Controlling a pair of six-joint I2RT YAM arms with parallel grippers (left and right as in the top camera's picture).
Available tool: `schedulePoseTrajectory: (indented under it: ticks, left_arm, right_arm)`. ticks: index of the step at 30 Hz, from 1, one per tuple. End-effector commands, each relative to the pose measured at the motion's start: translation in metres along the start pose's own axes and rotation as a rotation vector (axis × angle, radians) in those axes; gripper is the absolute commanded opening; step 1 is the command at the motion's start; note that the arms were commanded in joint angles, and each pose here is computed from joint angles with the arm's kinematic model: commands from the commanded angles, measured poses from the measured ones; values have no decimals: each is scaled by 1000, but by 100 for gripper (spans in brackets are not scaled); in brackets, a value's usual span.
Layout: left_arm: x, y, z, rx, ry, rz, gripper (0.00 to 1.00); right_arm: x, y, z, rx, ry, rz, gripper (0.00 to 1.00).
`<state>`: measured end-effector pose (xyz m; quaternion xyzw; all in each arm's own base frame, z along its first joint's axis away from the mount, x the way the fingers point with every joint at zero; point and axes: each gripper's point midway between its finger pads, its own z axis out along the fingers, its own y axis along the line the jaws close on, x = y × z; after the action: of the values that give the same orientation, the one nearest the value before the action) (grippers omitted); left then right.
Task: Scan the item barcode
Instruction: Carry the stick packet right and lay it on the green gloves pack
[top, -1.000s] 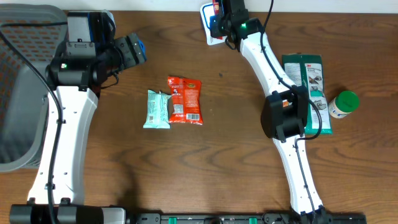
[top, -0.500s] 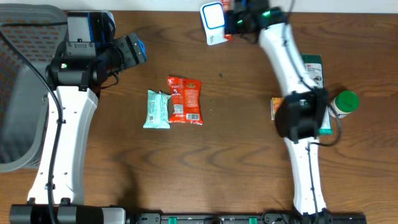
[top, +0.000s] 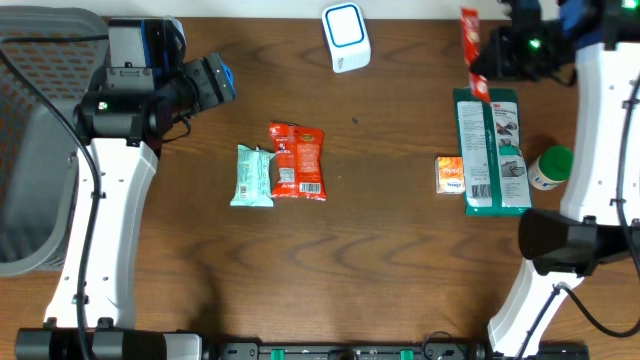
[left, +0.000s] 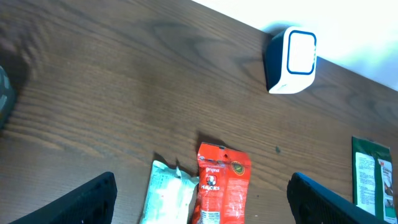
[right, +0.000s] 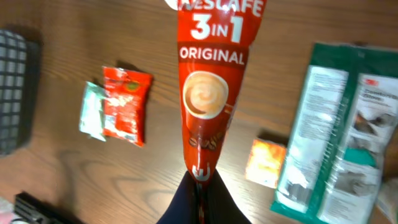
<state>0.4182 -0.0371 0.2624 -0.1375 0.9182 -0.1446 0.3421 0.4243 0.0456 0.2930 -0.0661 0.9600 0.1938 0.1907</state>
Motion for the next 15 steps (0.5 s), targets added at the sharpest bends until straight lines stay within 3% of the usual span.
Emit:
schedulePoseTrajectory:
  ticks: [1,11,15]
  left_arm:
    - [-2,0,-4,-1,-10,7,88]
    - [-2,0,-4,-1,-10,7,88]
    - [-2,0,-4,-1,-10,7,88]
  right_arm:
    - [10,-34,2,129,48,-10,1]
    - [83,-112,51,358,388,83,1]
    - [104,-125,82,351,453,98,1]
